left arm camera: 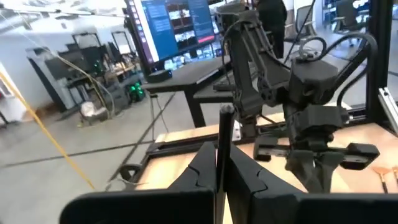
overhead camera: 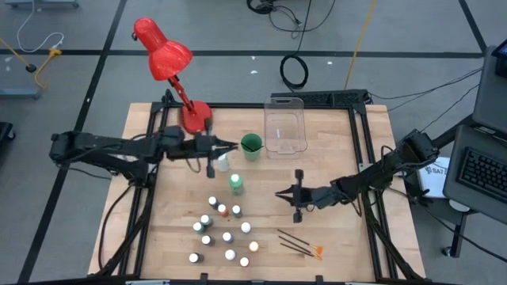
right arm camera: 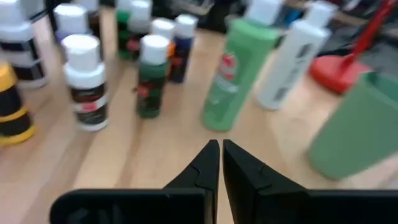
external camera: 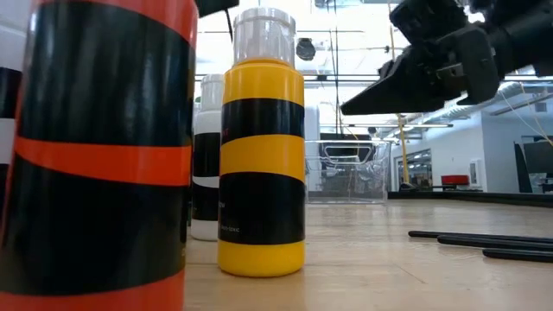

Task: Pick & Place Paint Supplies
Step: Put the silver paint brush into the green cup

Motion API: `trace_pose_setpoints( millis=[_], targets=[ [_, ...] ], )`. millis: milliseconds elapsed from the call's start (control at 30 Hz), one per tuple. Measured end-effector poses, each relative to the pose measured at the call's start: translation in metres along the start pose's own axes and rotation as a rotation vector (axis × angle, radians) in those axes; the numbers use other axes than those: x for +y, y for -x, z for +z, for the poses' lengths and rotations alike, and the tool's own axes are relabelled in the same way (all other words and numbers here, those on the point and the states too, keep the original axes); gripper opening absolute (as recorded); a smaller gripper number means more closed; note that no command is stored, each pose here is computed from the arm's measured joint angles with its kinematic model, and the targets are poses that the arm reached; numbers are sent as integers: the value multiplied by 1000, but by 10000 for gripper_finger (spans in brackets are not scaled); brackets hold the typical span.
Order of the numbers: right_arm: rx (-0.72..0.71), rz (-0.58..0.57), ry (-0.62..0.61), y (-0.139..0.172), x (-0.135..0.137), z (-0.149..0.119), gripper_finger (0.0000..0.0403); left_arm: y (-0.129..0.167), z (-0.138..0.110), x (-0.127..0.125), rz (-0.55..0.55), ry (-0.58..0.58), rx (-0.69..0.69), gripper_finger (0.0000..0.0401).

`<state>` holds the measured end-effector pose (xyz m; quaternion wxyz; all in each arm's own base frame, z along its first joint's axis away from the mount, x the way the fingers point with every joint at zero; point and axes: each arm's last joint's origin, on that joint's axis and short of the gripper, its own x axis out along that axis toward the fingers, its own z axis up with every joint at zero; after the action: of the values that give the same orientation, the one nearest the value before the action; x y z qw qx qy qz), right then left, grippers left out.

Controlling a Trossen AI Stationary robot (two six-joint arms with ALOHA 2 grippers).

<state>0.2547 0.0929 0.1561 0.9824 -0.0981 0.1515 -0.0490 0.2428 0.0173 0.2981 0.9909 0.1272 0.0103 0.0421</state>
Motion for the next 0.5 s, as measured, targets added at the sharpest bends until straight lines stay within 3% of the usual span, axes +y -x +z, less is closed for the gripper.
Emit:
trace_pose_setpoints(
  millis=[200, 500],
  targets=[
    [-116, -45, -27, 12, -6, -8, 13, -33, -41, 17, 58, 42, 101, 3],
    [-129, -45, -35, 16, -8, -13, 13, -63, -92, 38, 67, 125, 139, 3]
  ],
)
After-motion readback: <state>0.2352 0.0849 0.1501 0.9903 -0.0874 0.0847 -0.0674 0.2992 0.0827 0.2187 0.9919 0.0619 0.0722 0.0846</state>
